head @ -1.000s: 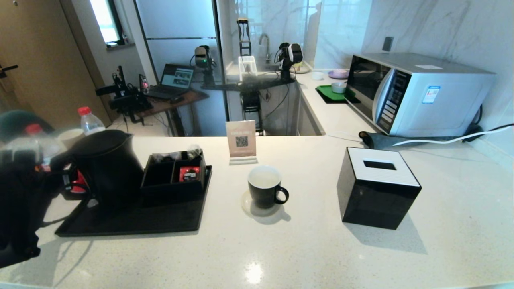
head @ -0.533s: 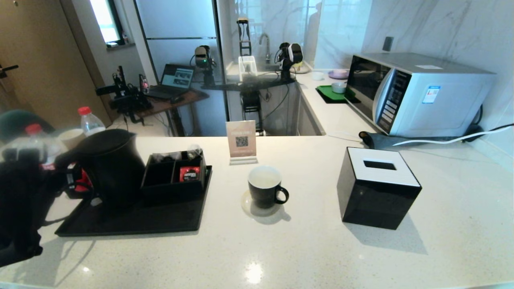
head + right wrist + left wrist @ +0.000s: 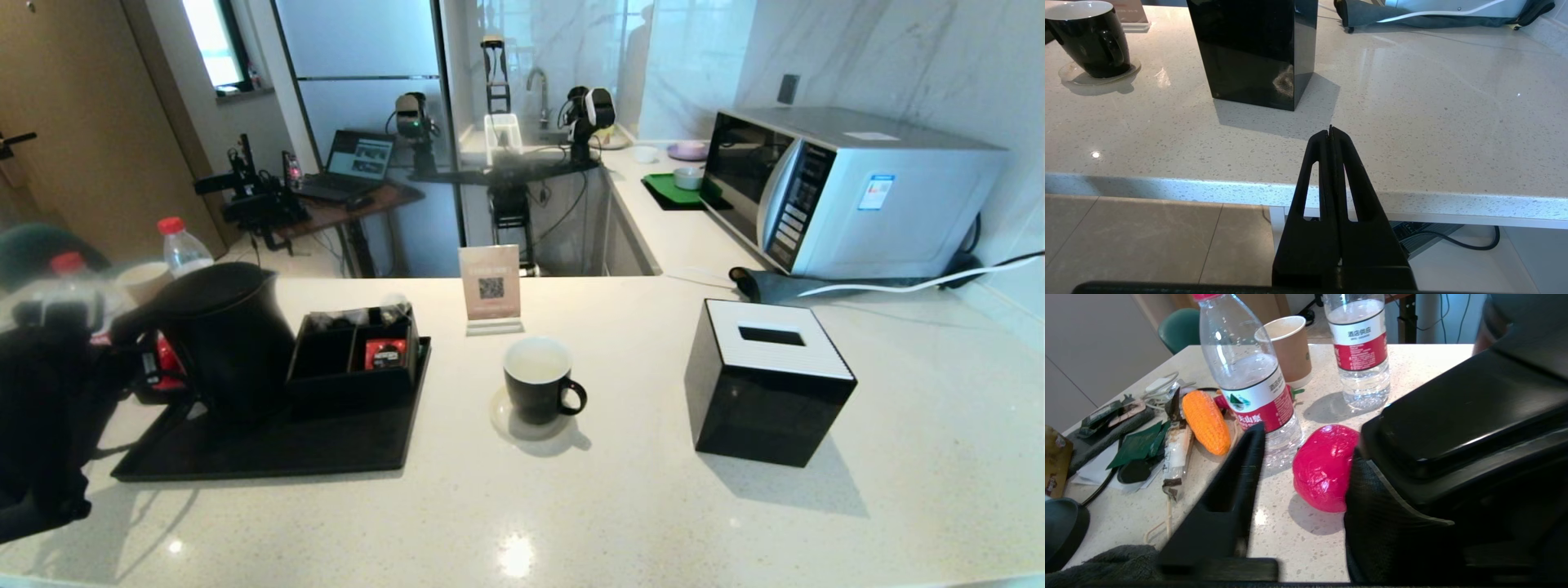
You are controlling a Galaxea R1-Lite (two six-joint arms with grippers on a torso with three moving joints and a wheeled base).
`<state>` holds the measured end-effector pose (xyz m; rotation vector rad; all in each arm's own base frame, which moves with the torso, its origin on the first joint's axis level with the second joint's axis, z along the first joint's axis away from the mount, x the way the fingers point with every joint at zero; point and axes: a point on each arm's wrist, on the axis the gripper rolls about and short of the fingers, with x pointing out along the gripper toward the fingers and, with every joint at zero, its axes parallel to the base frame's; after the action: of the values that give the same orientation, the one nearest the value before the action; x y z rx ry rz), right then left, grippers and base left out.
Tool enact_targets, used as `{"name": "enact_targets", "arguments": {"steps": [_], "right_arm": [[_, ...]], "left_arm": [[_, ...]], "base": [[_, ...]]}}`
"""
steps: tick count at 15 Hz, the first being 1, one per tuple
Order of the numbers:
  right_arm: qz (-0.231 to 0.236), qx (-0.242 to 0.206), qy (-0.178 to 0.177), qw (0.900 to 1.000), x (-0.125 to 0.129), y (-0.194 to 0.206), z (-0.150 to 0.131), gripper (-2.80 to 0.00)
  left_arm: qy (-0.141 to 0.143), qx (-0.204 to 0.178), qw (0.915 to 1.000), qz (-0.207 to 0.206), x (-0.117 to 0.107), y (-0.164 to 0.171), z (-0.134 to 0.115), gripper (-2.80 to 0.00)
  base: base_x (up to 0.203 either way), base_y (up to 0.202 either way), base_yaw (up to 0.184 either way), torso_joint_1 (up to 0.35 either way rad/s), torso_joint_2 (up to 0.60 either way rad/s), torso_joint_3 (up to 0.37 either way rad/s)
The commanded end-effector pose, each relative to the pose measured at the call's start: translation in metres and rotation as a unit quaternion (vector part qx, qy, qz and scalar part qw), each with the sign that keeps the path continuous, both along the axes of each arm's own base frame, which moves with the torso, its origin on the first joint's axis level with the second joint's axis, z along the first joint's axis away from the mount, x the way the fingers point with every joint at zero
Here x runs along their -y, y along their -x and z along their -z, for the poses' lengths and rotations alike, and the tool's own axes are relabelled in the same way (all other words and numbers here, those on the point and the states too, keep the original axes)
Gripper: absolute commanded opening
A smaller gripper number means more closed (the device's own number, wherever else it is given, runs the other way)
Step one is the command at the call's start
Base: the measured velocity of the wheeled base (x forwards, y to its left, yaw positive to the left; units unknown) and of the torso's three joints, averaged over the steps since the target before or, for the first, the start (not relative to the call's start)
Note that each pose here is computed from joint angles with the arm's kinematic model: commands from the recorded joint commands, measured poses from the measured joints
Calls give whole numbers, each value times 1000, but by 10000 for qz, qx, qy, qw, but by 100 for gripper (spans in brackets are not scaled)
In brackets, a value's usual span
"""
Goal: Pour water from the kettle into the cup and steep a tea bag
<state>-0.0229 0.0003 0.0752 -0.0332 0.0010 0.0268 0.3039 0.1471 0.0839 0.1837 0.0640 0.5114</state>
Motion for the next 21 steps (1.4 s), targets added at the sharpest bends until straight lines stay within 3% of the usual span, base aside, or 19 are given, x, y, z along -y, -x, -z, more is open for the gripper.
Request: {"name": "enact_targets", "arguments": {"steps": [1, 11, 21], "right_arm": [[-4, -8, 3, 10000, 0, 0, 0, -280], [-4, -3, 3, 10000, 0, 0, 0, -280], [-4, -8, 3, 10000, 0, 0, 0, -280]], "left_arm": [[-101, 201, 9997, -12, 0, 0, -4, -280], [-63, 234, 9997, -35, -2, -1, -4, -280], [72, 699, 9974, -143, -3, 11, -28, -280]], "base": [[0, 0, 0, 0, 0, 0], [0, 0, 0, 0, 0, 0], [0, 0, 0, 0, 0, 0]]}}
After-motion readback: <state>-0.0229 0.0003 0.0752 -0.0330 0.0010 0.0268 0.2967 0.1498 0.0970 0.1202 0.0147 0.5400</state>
